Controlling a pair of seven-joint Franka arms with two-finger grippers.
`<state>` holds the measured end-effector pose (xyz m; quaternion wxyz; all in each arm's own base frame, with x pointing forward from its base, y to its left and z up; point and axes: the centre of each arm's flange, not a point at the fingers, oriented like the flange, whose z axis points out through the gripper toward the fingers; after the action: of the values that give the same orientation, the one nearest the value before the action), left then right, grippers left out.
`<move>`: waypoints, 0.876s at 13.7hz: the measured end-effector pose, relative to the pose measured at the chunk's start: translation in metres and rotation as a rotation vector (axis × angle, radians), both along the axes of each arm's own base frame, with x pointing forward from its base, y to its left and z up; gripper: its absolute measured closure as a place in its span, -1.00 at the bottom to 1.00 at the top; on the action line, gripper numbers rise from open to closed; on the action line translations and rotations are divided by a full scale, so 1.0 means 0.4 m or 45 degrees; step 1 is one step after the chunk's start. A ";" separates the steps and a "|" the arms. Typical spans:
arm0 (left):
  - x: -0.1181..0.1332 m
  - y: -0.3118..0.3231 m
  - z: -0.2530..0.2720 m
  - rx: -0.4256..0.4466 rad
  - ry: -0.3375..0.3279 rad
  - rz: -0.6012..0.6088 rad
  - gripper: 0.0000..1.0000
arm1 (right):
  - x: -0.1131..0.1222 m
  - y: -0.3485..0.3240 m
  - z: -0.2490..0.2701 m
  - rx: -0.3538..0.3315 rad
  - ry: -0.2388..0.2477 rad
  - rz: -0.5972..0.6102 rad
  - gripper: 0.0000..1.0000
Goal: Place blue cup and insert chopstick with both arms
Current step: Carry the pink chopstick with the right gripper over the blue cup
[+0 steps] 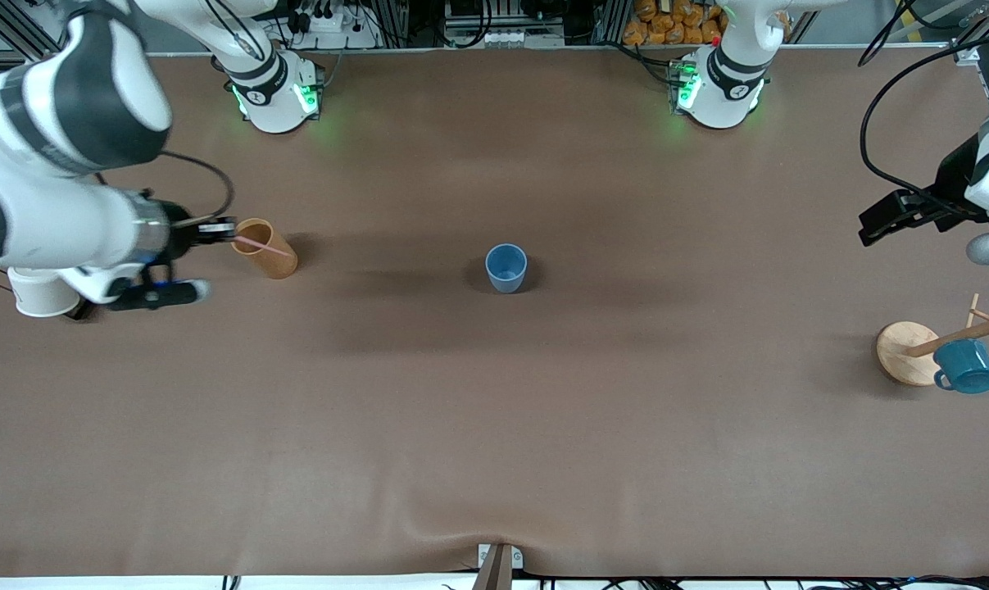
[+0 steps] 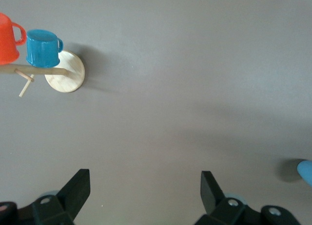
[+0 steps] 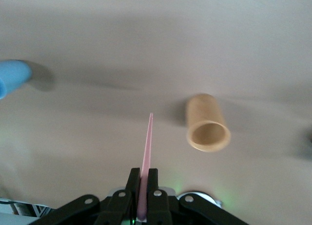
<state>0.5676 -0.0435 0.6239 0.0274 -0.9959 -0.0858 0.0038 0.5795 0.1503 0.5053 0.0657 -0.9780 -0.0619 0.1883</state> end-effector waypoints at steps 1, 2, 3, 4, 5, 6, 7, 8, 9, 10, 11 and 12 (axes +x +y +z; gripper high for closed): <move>-0.005 0.000 -0.004 0.000 0.005 0.000 -1.00 | -0.002 0.053 -0.002 0.034 -0.024 0.025 0.81; -0.006 0.001 -0.005 -0.003 0.005 0.001 -1.00 | -0.005 0.100 -0.005 0.053 -0.049 0.050 0.81; -0.005 0.003 -0.007 -0.008 0.004 0.003 -1.00 | -0.006 0.145 -0.008 0.075 -0.080 0.072 0.81; -0.004 0.003 -0.009 -0.013 0.004 0.005 -1.00 | -0.009 0.197 -0.009 0.113 -0.118 0.094 0.81; -0.003 0.003 -0.011 -0.016 0.002 0.004 -1.00 | -0.017 0.262 -0.006 0.163 -0.157 0.118 0.81; -0.001 0.001 -0.011 -0.018 -0.006 0.003 -1.00 | -0.033 0.332 -0.003 0.208 -0.193 0.149 0.81; 0.001 -0.001 -0.010 -0.020 -0.017 0.001 -1.00 | -0.054 0.401 -0.002 0.239 -0.224 0.188 0.81; 0.002 -0.004 -0.010 -0.021 -0.022 -0.002 -1.00 | -0.080 0.469 -0.002 0.258 -0.254 0.234 0.81; 0.002 -0.007 -0.009 -0.021 -0.024 -0.005 -1.00 | -0.110 0.536 -0.003 0.277 -0.282 0.282 0.81; 0.002 -0.007 -0.009 -0.021 -0.025 -0.005 -1.00 | -0.141 0.599 -0.004 0.296 -0.310 0.325 0.81; 0.003 -0.007 -0.009 -0.021 -0.026 -0.005 -1.00 | -0.168 0.654 -0.009 0.308 -0.336 0.363 0.81; 0.003 -0.007 -0.009 -0.021 -0.027 -0.005 -1.00 | -0.190 0.695 -0.017 0.312 -0.357 0.396 0.81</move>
<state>0.5687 -0.0464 0.6202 0.0181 -0.9963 -0.0839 -0.0060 0.5037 0.4283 0.4985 0.1450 -0.9580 -0.2425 0.0496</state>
